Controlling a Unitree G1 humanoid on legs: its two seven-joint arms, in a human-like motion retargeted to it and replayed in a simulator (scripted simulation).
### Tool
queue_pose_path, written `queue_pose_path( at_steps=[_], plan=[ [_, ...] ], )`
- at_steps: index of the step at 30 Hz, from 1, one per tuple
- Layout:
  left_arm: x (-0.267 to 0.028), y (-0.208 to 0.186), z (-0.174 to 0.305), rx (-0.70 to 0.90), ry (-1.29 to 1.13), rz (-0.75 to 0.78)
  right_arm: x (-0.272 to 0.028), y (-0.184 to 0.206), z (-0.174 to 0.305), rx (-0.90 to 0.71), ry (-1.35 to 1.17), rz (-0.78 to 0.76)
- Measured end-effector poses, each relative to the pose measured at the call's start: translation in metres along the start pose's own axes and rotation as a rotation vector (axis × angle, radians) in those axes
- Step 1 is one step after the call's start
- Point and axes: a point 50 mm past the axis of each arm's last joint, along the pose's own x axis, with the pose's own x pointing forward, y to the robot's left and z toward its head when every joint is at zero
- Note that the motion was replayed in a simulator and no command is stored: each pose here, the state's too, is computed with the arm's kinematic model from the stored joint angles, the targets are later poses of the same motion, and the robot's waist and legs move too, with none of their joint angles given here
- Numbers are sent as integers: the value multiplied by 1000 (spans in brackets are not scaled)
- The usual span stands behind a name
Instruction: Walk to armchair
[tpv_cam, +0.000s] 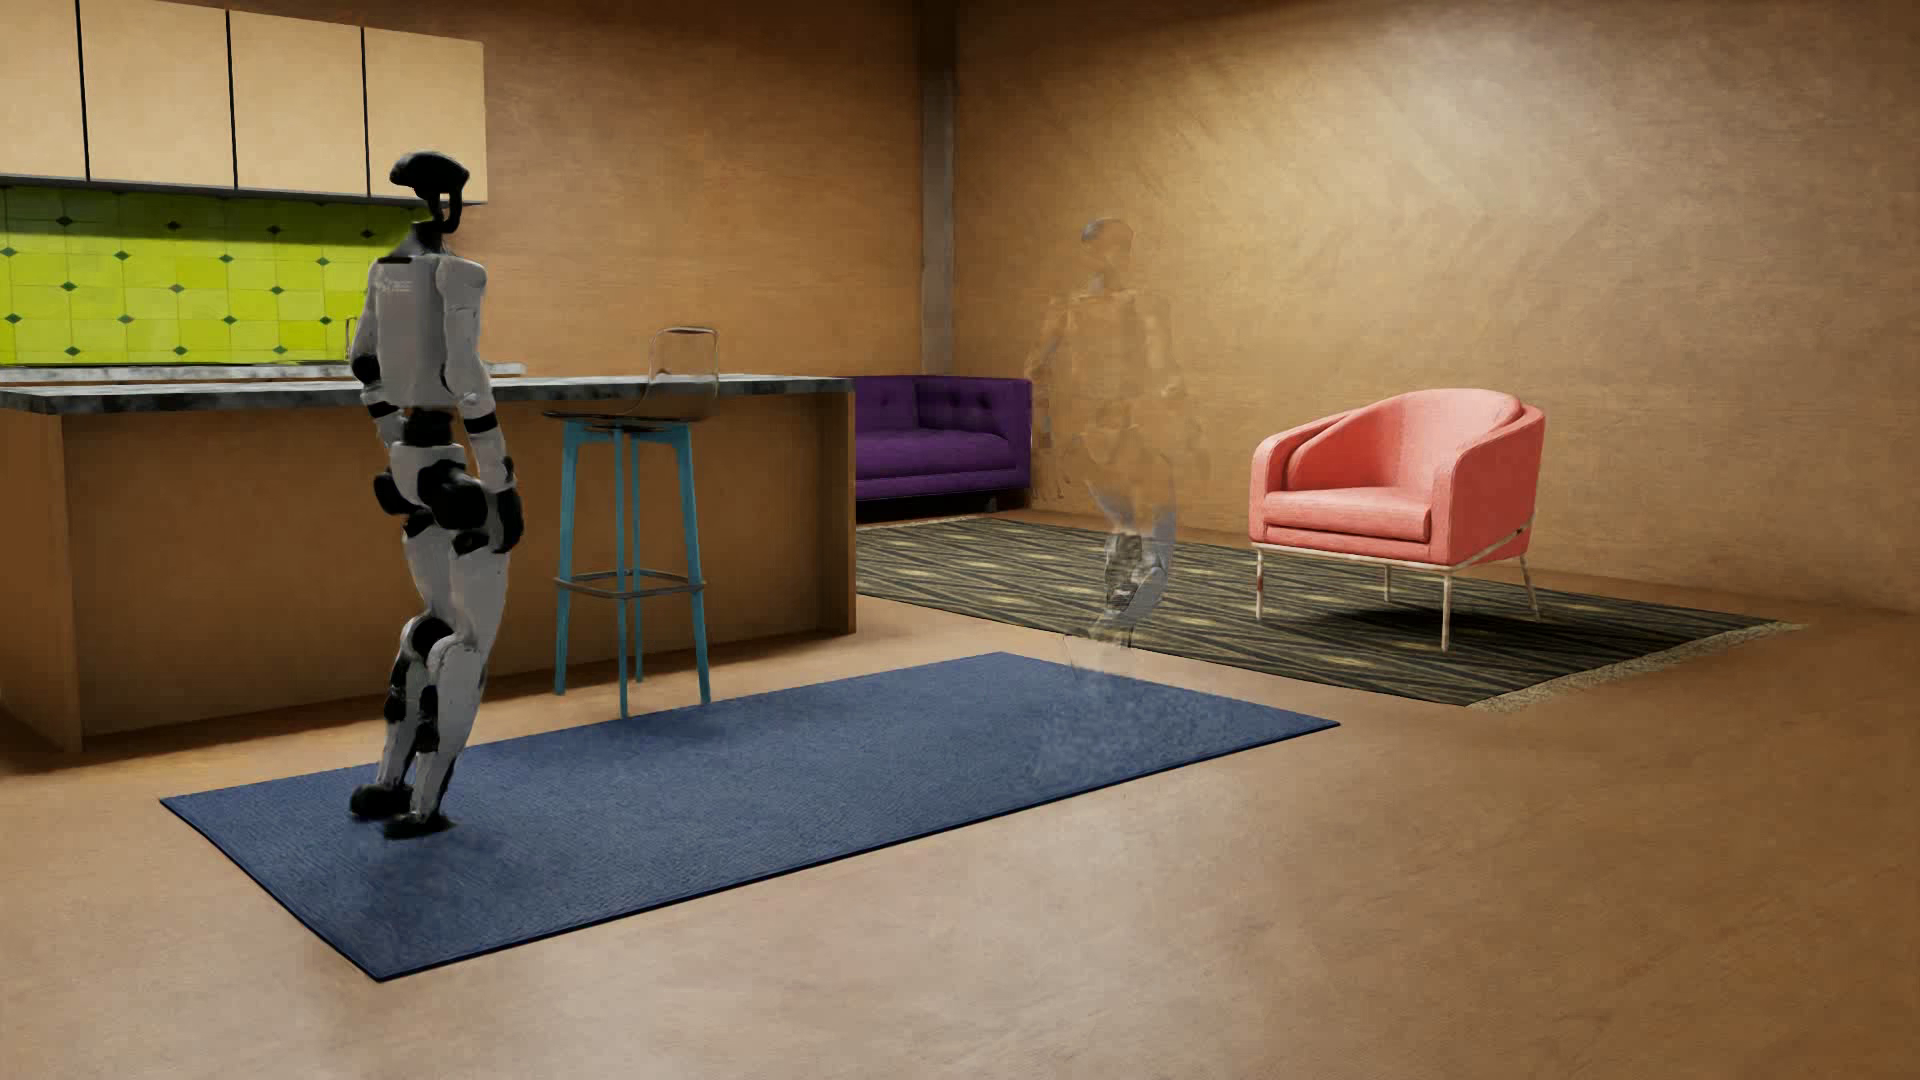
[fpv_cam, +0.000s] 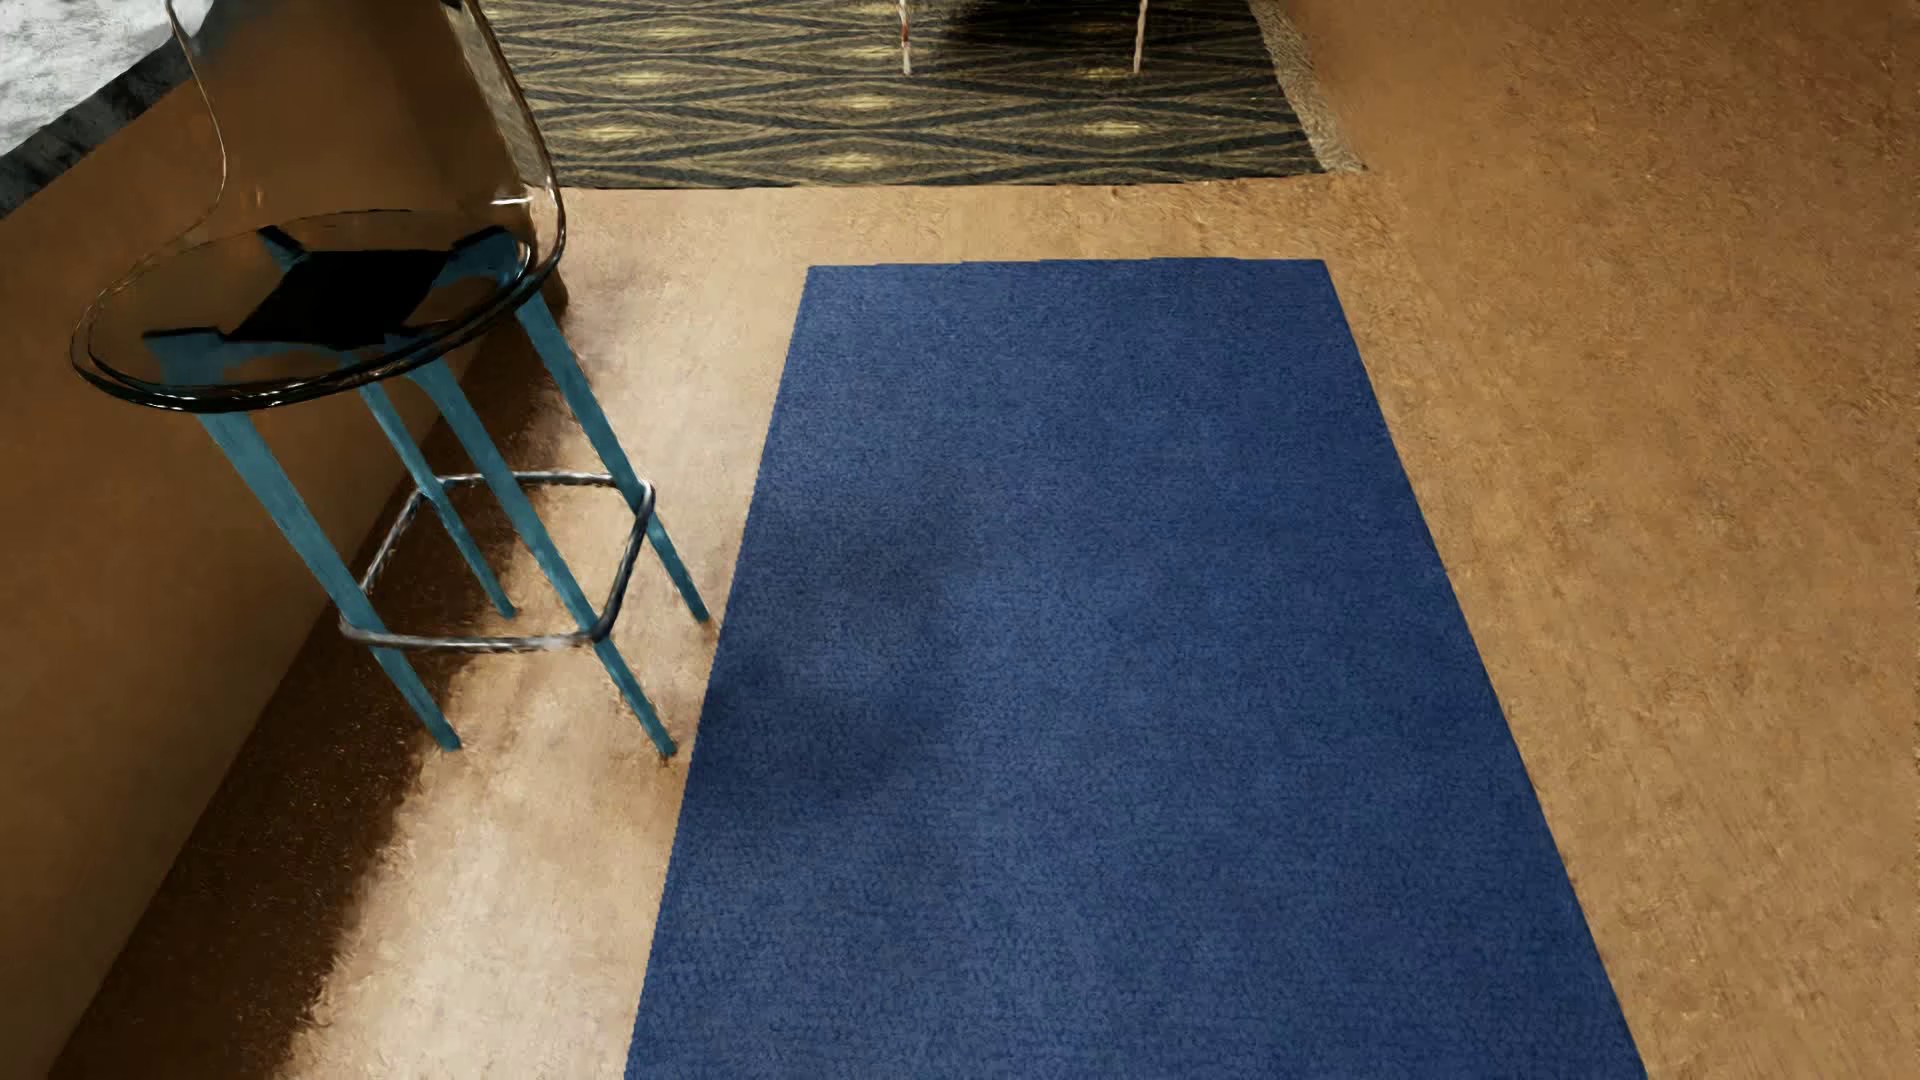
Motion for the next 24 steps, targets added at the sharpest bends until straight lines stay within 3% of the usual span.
queue_pose_path(
  at_steps=[2,16,21,24],
  plan=[
    [-1,-3,-2,-2,3,-7,-4,-5,-14,88,39,-40],
    [4,52,65,54,-203,118,-24,25,-73,124,234,16],
    [3,12,18,18,-55,25,-24,20,-74,111,246,8],
    [-3,-6,-8,67,20,-37,-13,8,-46,127,143,-25]
  ],
)
